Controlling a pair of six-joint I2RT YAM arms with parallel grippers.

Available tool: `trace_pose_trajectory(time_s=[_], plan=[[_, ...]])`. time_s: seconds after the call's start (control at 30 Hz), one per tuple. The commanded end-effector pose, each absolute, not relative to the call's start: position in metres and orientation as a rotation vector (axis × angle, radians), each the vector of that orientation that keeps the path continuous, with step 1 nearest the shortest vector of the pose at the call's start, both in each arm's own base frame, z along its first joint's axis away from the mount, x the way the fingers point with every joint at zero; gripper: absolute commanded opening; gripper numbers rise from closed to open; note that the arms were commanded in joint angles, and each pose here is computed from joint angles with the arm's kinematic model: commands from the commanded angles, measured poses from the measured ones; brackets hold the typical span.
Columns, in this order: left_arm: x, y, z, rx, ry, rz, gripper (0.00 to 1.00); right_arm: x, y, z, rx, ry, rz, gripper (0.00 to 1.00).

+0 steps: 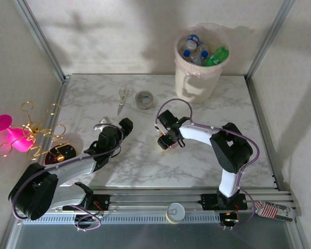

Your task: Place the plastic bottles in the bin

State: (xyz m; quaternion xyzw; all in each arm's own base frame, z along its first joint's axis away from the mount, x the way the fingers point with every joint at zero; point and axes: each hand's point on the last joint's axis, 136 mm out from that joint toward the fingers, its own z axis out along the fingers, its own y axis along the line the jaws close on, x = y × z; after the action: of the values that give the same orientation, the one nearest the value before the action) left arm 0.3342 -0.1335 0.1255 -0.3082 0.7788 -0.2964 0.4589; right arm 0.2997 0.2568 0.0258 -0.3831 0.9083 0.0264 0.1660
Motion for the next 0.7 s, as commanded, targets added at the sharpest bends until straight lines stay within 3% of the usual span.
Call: trace_pose_trajectory(time_s=[0.0,0.3,0.47,0.67], plan=[[0.335,-0.131,0.131,-0.776,1.886,-0.764,1.0,0.301,0.258,0.027,-1.103,2.592,0.056,0.63],[0.336,-0.129,0.133,-0.78,1.873,-0.767,1.0,0.305,0.276,0.084,-1.058,2.402,0.239,0.51],[0.338,-0.132,0.134,-0.764,1.872,-0.785,1.0,0.309,0.291,0.14,-0.999,2.236,0.443,0.48],[0.338,-0.137,0.138,-0.73,1.871,-0.807,1.0,0.343,0.276,0.224,-0.81,2.044,0.593,0.45]])
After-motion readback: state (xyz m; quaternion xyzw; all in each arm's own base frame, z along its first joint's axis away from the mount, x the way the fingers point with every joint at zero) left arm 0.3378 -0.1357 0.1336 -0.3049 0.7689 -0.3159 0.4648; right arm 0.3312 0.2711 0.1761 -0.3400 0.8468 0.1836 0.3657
